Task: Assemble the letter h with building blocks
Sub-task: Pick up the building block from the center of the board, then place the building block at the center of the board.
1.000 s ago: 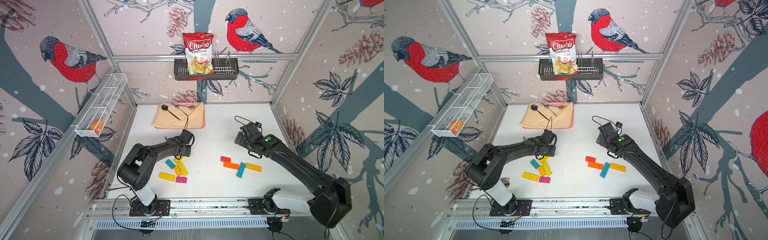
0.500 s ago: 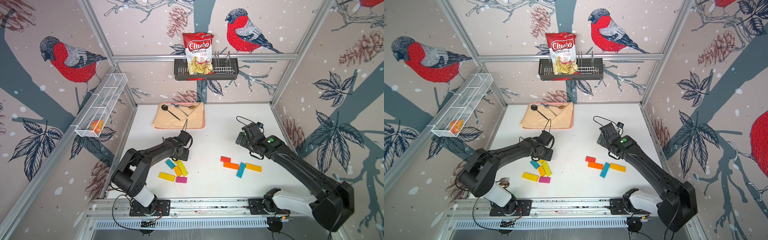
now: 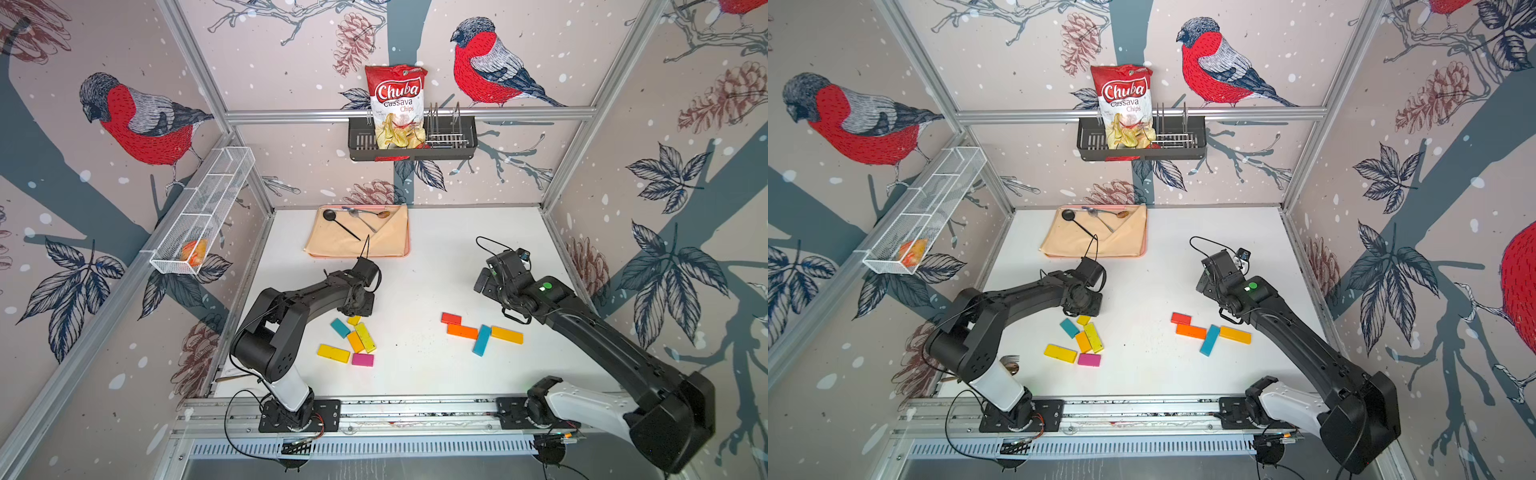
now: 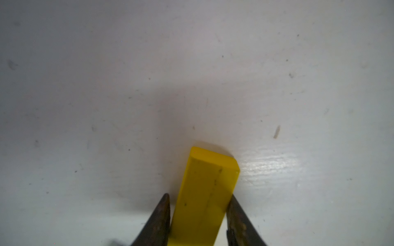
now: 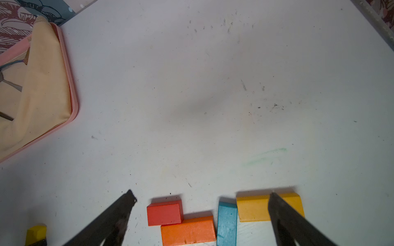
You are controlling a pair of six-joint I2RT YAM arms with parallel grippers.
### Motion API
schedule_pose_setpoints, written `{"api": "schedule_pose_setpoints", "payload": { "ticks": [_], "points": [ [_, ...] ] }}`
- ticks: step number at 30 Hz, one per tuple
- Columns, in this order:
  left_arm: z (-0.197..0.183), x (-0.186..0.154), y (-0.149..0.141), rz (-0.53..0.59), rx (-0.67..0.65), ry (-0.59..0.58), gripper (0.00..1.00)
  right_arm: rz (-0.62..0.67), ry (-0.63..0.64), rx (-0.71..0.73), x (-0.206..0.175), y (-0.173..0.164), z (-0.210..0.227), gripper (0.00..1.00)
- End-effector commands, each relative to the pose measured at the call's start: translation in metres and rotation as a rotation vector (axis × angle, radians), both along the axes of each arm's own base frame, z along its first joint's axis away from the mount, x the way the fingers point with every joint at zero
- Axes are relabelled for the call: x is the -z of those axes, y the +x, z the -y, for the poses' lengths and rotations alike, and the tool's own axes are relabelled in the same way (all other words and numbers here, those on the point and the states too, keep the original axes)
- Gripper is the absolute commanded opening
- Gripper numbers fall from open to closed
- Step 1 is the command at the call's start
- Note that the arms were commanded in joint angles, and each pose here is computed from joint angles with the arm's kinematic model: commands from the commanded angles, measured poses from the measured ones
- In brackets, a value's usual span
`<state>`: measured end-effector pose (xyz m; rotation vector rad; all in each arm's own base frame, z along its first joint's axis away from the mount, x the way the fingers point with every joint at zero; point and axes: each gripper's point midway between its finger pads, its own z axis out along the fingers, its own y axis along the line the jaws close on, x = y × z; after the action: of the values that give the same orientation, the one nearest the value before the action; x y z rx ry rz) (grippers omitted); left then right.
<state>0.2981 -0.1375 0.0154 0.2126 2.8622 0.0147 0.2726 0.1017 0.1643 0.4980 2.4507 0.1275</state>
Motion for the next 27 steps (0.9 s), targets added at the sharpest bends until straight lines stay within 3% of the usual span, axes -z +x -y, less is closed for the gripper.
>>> {"api": "schedule_pose_setpoints", "payload": {
  "ticks": [1, 6, 12, 16, 21, 27],
  "points": [
    [-0.017, 0.007, -0.005, -0.029, 0.005, 0.093, 0.29, 0.002, -0.001, 0.006, 0.000, 0.000, 0.000, 0.99],
    [-0.019, 0.006, 0.000, -0.019, 0.002, 0.108, 0.20, -0.001, 0.004, 0.006, 0.003, 0.001, -0.001, 0.98],
    [-0.011, -0.013, 0.025, 0.043, -0.021, 0.097, 0.00, 0.006, 0.011, 0.007, -0.001, 0.003, -0.002, 0.98],
    [0.013, -0.043, 0.050, 0.092, -0.068, 0.003, 0.00, 0.023, 0.000, 0.010, -0.009, 0.004, 0.001, 0.98],
    [0.077, -0.070, 0.066, 0.128, -0.097, -0.169, 0.00, 0.037, 0.004, 0.017, -0.012, 0.004, 0.003, 0.98],
    [0.109, -0.053, 0.058, 0.126, -0.092, -0.141, 0.00, 0.017, 0.009, 0.016, -0.006, -0.002, 0.004, 0.98]
  ]
}}
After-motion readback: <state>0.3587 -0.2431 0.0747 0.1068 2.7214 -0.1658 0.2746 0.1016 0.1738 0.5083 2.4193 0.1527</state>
